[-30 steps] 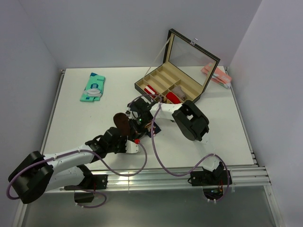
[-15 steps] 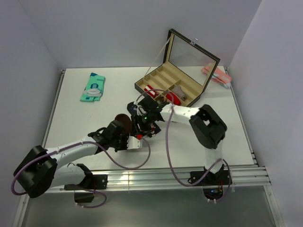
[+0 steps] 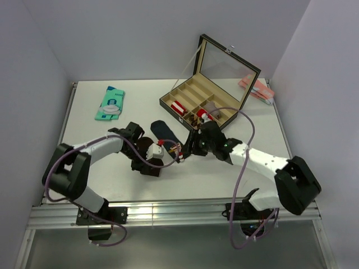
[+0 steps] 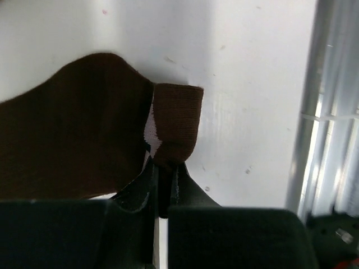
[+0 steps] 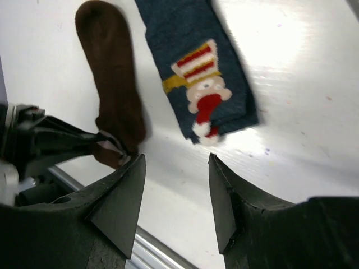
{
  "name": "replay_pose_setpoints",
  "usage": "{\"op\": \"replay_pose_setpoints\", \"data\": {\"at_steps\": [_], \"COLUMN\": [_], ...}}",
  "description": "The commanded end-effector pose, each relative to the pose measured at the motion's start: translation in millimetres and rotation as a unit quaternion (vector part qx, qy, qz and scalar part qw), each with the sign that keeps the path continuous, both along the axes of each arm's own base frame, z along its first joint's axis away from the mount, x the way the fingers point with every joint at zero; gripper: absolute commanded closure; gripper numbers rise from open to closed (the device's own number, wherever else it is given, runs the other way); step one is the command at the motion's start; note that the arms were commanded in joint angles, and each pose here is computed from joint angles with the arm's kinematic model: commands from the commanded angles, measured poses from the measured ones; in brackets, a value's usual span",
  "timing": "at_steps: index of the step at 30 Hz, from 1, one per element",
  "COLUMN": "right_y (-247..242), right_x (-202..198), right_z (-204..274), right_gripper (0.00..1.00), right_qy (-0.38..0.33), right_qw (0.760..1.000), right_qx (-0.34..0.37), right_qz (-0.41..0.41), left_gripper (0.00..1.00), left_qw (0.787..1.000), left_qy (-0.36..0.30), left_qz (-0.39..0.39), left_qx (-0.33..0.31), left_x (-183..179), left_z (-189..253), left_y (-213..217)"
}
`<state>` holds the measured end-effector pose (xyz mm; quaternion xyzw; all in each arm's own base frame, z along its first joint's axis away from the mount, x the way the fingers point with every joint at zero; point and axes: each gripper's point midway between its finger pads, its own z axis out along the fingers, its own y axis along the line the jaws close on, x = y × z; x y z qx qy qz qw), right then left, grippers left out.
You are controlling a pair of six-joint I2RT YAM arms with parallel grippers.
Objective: Roll the socks
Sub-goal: Roll the sock at the center of the board.
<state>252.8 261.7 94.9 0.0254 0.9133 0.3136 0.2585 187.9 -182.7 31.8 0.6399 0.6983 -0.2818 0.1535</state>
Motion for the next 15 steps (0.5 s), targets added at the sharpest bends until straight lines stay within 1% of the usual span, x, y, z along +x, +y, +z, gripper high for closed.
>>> {"op": "replay_pose_setpoints", "data": {"at_steps": [1, 2, 3, 4, 5, 6, 7, 8, 9, 11, 12, 14, 15], "right_y": [-8.7, -4.5, -4.0, -3.4, 4.9, 10.2, 17.5, 34.0, 38.2, 56.3, 68.4, 86.1, 95.8], "right_x": [10.0, 6.9, 4.1, -0.5, -8.6, -14.5, -21.0, -36.8, -39.5, -50.3, -64.0, -73.9, -84.4], "right_z": [16.7, 31.6, 34.5, 33.7, 40.7, 41.9, 43.9, 42.9, 41.3, 44.7, 34.4, 34.9, 21.7], "right_gripper": [0.44, 0.44, 0.44, 0.44, 0.44, 0.44, 0.44, 0.43, 0.43, 0.43, 0.43, 0.41, 0.41], "right_qy": [-0.090, -0.126, -0.151, -0.165, -0.194, -0.218, -0.232, -0.243, -0.260, -0.280, -0.288, -0.310, -0.305], "right_qw": [0.995, 0.991, 0.988, 0.986, 0.981, 0.975, 0.971, 0.965, 0.959, 0.949, 0.939, 0.923, 0.917], "right_qx": [0.023, 0.033, 0.022, 0.012, 0.002, -0.014, -0.020, -0.023, -0.041, -0.039, -0.053, -0.058, -0.072], "right_qz": [-0.029, -0.018, -0.003, 0.005, 0.018, 0.041, 0.058, 0.092, 0.105, 0.140, 0.180, 0.219, 0.245], "left_gripper": [1.00, 1.00, 1.00, 1.00, 1.00, 1.00, 1.00, 1.00, 1.00, 0.99, 1.00, 0.99, 1.00], "left_qw": [0.994, 0.991, 0.989, 0.983, 0.980, 0.979, 0.976, 0.968, 0.967, 0.958, 0.958, 0.950, 0.949], "left_qy": [0.103, 0.133, 0.141, 0.180, 0.197, 0.199, 0.214, 0.248, 0.250, 0.284, 0.286, 0.312, 0.314], "left_qz": [-0.030, -0.029, -0.030, -0.035, -0.036, -0.039, -0.037, -0.034, -0.032, -0.028, -0.024, -0.022, -0.015], "left_qx": [-0.018, -0.013, -0.015, -0.006, -0.009, -0.015, -0.016, -0.008, -0.016, -0.011, -0.013, -0.006, 0.000], "left_x": [-26.3, -30.7, -27.5, -36.8, -38.2, -31.7, -32.1, -37.5, -31.1, -34.1, -28.8, -31.0, -27.6], "left_z": [10.8, 5.4, 7.1, 3.7, 4.0, 6.2, 6.9, 4.2, 6.0, 4.2, 4.2, 1.2, -0.9], "left_y": [4.4, 5.8, 5.5, 10.3, 9.5, 8.5, 8.7, 11.1, 9.9, 12.3, 11.9, 14.3, 14.8]}}
